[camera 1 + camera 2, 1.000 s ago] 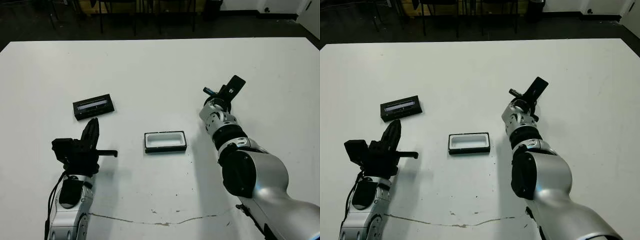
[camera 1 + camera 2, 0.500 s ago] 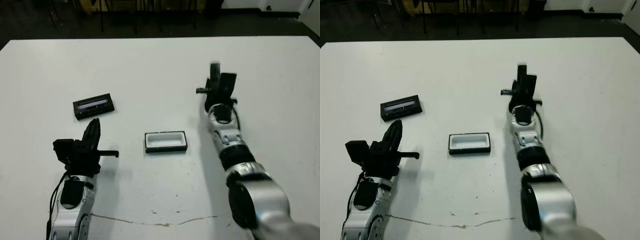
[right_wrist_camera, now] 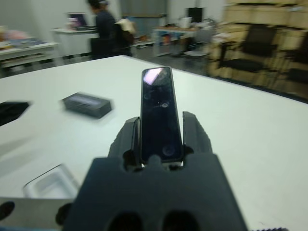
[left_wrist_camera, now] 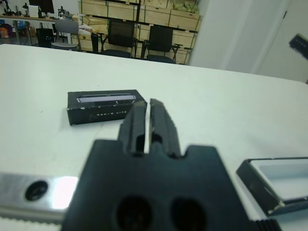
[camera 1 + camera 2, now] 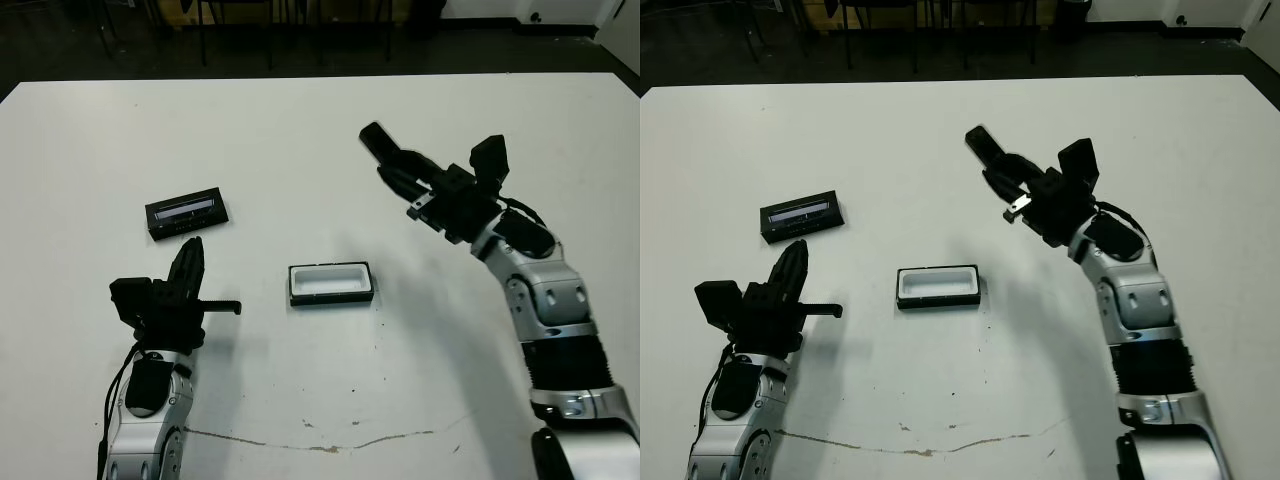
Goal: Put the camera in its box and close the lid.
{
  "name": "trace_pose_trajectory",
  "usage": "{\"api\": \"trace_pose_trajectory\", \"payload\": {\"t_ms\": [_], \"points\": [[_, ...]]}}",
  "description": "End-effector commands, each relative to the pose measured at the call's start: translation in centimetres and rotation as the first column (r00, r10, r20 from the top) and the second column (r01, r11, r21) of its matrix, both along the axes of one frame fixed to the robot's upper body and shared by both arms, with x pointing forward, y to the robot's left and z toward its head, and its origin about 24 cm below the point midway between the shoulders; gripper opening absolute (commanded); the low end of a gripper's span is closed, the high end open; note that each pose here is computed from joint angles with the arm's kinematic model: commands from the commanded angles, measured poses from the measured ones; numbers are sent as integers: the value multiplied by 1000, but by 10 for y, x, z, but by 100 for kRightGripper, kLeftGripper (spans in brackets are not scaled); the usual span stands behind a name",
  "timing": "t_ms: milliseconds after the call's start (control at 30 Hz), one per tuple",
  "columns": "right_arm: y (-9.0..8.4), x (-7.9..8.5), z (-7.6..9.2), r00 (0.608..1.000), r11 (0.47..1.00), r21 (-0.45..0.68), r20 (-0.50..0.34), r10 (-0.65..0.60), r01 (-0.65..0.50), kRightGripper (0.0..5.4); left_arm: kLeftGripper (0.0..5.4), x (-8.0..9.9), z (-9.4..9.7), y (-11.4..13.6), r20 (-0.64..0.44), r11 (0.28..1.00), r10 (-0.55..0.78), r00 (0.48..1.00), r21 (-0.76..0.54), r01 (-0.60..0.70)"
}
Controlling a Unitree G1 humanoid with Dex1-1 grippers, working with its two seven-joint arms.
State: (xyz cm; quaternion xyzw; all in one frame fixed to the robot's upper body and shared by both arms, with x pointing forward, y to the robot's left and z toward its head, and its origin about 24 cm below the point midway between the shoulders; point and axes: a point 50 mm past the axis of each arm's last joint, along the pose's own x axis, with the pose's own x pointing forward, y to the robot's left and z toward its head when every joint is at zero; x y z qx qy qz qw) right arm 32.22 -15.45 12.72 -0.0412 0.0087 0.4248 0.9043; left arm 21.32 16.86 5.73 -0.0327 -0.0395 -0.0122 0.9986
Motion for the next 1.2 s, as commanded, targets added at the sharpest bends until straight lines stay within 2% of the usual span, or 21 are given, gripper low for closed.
{"api": "trace_pose_trajectory", "payload": {"t_ms": [33, 167, 267, 433, 567, 700, 800, 967, 1200], "points": [[-4, 6, 9, 994, 993, -49, -9, 109, -109, 75, 0, -3, -6, 3, -37, 1000, 11, 999, 17, -11], [-8, 12, 23, 973, 959, -163, -18, 231, -231, 75, 0, -5, -6, 5, -36, 1000, 17, 999, 24, -16], [-8, 15, 34, 949, 913, -266, -20, 315, -309, 75, 0, -6, -6, 6, -35, 1000, 20, 999, 25, -20], [2, 19, 48, 894, 809, -390, -115, 432, -441, 75, 0, -6, -7, 6, -40, 999, 22, 999, 27, -21], [15, 18, 55, 860, 709, -506, -154, 487, -492, 75, 0, -6, -7, 6, -41, 999, 19, 999, 26, -18], [30, 15, 49, 823, 655, -516, -211, 528, -552, 75, 0, -7, -7, 5, -51, 999, 26, 998, 24, -24], [38, 13, 41, 810, 616, -542, -255, 527, -571, 75, 0, -8, -7, 4, -56, 999, 29, 998, 20, -27], [45, 13, 26, 770, 571, -528, -322, 551, -629, 75, 0, -8, -8, 4, -44, 1000, 20, 999, 15, -19], [49, 8, 10, 735, 564, -473, -405, 544, -677, 75, 0, -9, -8, 3, -44, 1000, 20, 999, 4, -20]]}}
